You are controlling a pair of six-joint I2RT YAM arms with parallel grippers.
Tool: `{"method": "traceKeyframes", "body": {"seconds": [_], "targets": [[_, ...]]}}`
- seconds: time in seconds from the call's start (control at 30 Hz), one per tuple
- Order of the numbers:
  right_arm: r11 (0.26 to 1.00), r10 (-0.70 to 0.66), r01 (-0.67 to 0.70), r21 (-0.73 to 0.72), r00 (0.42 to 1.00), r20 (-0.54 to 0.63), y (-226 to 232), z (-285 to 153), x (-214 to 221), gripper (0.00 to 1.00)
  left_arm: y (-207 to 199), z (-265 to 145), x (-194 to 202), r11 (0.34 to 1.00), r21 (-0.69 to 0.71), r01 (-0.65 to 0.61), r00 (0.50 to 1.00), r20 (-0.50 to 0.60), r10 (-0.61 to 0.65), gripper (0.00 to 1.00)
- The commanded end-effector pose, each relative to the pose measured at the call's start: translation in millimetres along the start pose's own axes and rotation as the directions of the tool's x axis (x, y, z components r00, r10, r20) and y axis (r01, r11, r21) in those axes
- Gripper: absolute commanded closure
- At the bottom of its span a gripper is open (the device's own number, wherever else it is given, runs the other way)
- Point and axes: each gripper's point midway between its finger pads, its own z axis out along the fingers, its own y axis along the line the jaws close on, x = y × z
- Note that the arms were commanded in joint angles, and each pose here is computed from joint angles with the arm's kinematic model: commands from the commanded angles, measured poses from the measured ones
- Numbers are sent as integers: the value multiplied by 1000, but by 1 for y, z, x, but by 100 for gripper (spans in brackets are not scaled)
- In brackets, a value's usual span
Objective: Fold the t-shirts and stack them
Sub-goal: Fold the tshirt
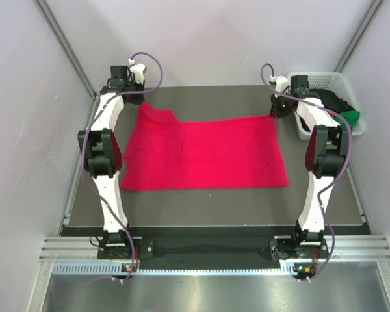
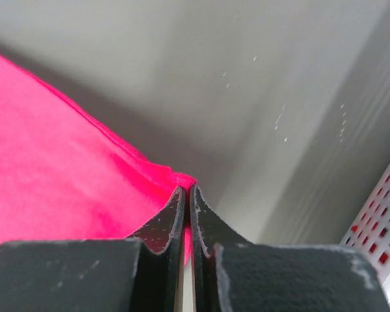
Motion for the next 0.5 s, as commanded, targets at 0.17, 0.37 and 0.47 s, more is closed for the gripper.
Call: {"method": "traceKeyframes", "body": {"seconds": [0.17, 0.37, 0.47], "targets": [[998, -70, 70, -7, 997, 46, 10, -41, -11, 100, -14, -63, -53, 996, 29, -87, 988, 129, 82, 100], [994, -111, 112, -1, 992, 57, 20, -65, -11, 100, -31, -94, -61, 992, 64, -113, 977, 191, 99, 100], [990, -139, 140, -22, 988, 63, 30, -75, -10, 100, -40, -108, -53, 988, 90, -126, 977, 185, 108, 100]]}}
